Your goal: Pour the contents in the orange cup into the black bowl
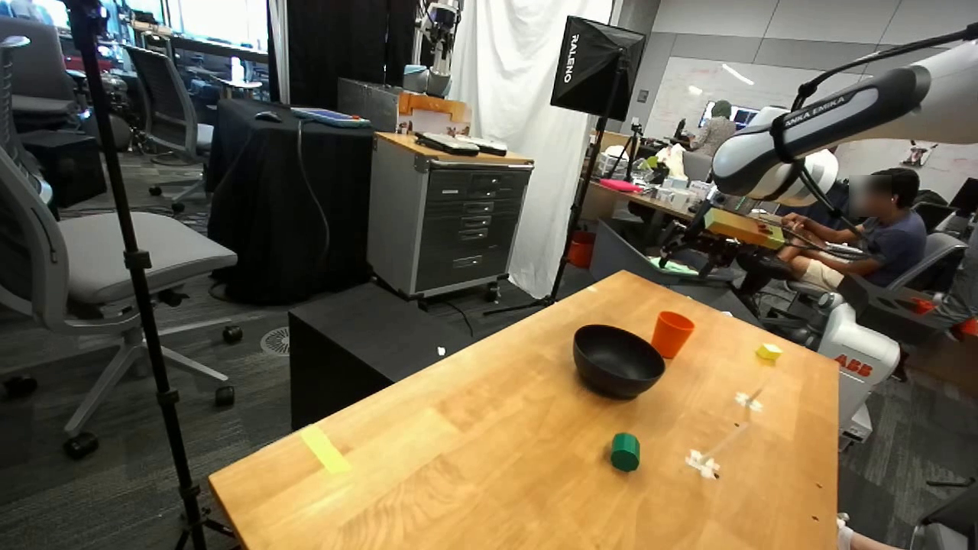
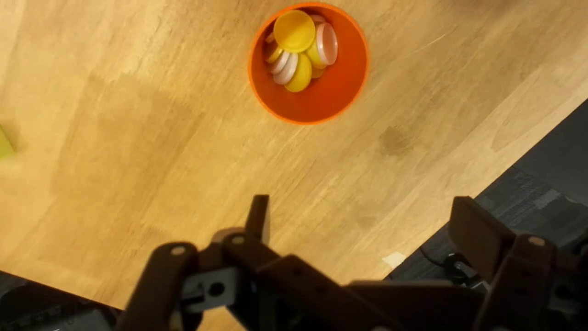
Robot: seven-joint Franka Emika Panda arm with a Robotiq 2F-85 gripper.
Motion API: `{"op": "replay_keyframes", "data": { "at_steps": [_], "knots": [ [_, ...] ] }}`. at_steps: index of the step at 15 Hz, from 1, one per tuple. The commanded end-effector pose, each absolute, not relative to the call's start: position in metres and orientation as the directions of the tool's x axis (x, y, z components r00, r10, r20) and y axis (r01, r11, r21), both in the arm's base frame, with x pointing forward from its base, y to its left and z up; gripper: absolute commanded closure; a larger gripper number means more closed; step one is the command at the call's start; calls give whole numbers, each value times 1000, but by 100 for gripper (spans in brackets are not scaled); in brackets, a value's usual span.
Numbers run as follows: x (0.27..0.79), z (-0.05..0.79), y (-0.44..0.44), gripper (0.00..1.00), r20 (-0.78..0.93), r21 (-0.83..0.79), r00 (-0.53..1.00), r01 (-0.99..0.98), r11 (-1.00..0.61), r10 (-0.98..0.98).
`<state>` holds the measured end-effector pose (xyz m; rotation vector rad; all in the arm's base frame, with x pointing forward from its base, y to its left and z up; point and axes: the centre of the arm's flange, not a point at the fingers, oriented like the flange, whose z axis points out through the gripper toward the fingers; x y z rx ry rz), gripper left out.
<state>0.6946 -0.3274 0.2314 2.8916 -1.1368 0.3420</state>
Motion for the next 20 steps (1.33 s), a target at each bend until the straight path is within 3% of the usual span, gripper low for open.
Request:
{"op": "replay_keyframes", "data": {
  "at_steps": [1,20],
  "knots": [
    [692,231,-331,0,218,-51,711,-676,-735,-669],
    [626,208,-360,0,115,87,739,-673,-734,-664]
  ]
}}
